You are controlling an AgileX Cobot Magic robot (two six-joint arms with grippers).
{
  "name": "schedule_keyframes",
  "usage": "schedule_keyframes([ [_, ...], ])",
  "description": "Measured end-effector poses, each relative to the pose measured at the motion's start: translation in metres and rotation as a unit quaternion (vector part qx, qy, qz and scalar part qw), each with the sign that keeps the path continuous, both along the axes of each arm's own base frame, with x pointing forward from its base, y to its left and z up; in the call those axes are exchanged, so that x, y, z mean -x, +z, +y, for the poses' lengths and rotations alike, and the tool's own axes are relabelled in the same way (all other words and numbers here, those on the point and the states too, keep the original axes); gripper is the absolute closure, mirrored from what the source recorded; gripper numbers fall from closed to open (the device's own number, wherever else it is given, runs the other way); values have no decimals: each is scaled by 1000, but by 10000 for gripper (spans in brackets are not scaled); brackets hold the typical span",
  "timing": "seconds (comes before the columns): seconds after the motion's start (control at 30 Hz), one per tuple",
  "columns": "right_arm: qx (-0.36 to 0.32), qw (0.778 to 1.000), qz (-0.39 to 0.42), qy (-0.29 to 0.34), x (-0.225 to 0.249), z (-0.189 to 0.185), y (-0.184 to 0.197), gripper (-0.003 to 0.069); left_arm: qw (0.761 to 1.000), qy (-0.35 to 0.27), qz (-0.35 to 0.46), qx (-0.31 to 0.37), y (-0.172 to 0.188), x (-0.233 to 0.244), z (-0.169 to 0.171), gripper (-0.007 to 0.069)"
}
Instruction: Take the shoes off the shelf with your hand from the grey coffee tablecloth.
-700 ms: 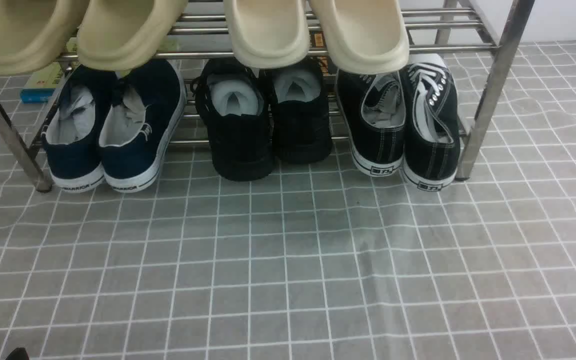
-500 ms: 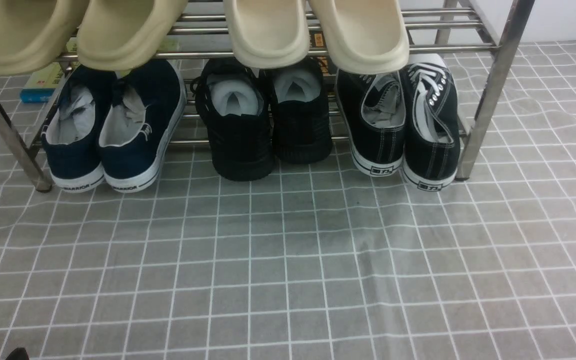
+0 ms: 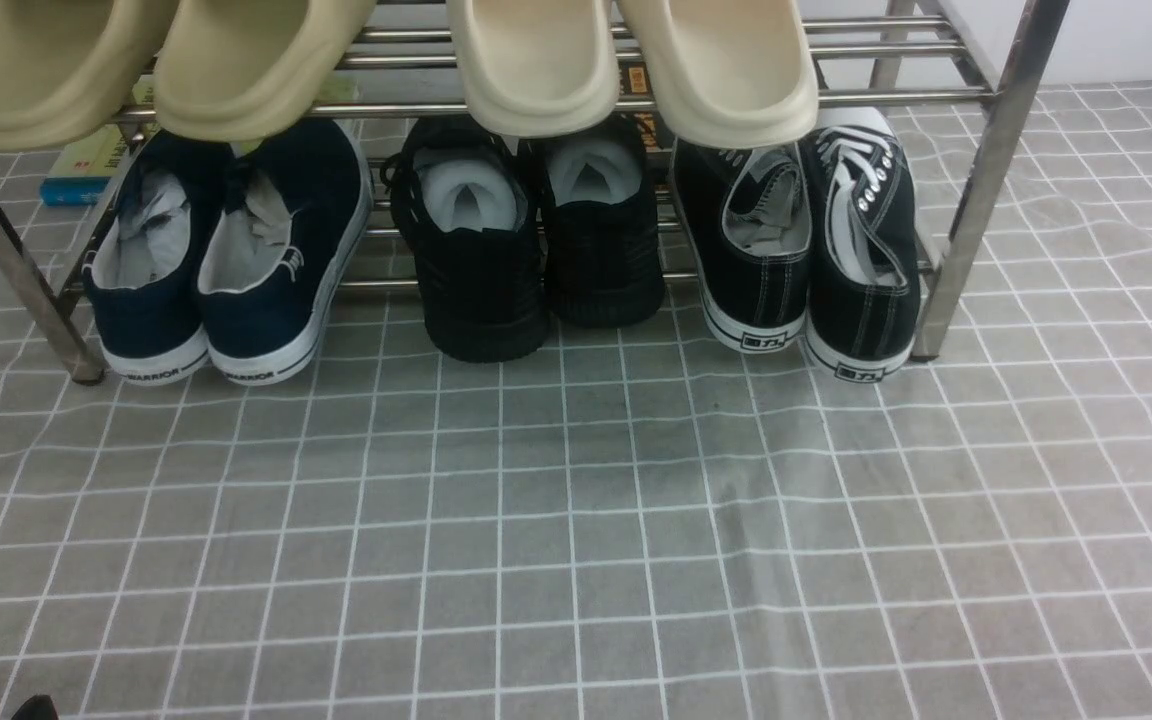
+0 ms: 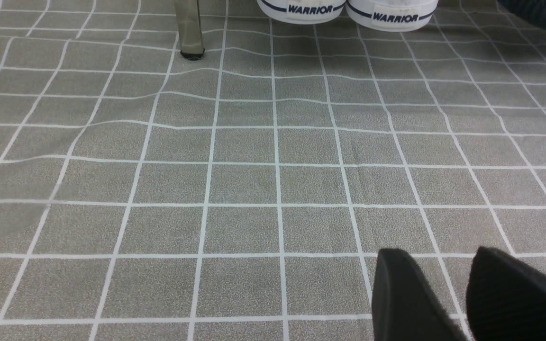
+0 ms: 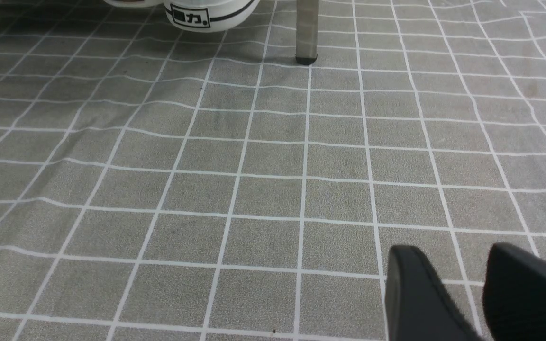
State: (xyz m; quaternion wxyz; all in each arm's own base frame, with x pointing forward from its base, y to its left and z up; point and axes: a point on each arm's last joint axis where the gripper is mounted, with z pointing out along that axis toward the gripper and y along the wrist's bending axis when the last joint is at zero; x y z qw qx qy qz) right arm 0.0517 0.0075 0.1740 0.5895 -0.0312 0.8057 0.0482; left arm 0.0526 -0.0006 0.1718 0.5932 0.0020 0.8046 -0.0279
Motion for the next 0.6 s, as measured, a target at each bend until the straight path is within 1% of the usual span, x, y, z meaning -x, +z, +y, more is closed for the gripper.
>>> schedule_keyframes([
  [0.57, 26, 1000, -3, -2, 0, -2, 0, 420, 1000, 0, 0, 0, 0, 0, 0, 386],
  [0.6, 9, 1000, -6, -5, 0, -1, 1, 420, 1000, 0, 0, 0, 0, 0, 0, 386],
])
